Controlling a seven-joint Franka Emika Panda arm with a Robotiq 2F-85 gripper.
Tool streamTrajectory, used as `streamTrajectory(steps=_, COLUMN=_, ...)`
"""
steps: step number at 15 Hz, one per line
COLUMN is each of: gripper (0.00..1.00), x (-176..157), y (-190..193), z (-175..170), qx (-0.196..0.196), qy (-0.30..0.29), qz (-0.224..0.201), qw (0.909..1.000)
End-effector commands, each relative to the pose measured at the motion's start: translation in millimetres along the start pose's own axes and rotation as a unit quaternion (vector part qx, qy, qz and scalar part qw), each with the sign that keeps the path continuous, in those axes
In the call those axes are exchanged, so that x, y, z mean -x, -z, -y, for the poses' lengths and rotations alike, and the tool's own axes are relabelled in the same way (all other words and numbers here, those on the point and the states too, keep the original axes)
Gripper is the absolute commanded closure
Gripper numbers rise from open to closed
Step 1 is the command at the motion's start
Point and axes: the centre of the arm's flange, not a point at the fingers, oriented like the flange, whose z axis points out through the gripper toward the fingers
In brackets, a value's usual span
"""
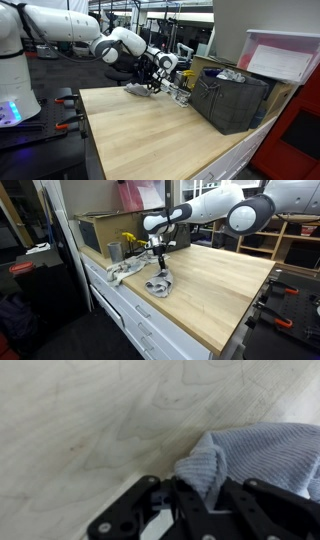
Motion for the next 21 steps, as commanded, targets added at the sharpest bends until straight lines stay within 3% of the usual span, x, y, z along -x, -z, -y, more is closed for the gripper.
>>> streamTrajectory(steps=1, gripper=0.97, x=73, y=-10, z=26, qx=0.026, qy=-0.096, qz=-0.006, qw=0.9950)
streamTrajectory(steps=4, gripper=0.97, x=93, y=-6, z=8, qx=0.032, qy=-0.169, qz=-0.008, qw=0.9850)
streamTrajectory(steps=8, gripper=0.97, x=123, y=5, z=-13, qx=0.050, qy=-0.262, qz=-0.001, qw=0.9637)
streamTrajectory(steps=11, gripper=0.97, x=145, y=14, z=-26, qx=0.071, qy=-0.327, qz=0.017, qw=0.9422)
streamTrajectory(steps=14, gripper=0.97, x=166, y=21, z=-37, qx=0.094, qy=-0.391, qz=0.035, qw=0.9150)
streamTrajectory(steps=15, gripper=0.63, x=171, y=24, z=-39, qx=0.097, qy=-0.402, qz=0.033, qw=0.9100)
streamTrajectory(steps=16, gripper=0.62, x=176, y=27, z=-40, qx=0.099, qy=-0.407, qz=0.026, qw=0.9077)
streamTrajectory(steps=21, gripper=0.26, x=186, y=54, z=-43, qx=0.096, qy=-0.404, qz=-0.021, qw=0.9093)
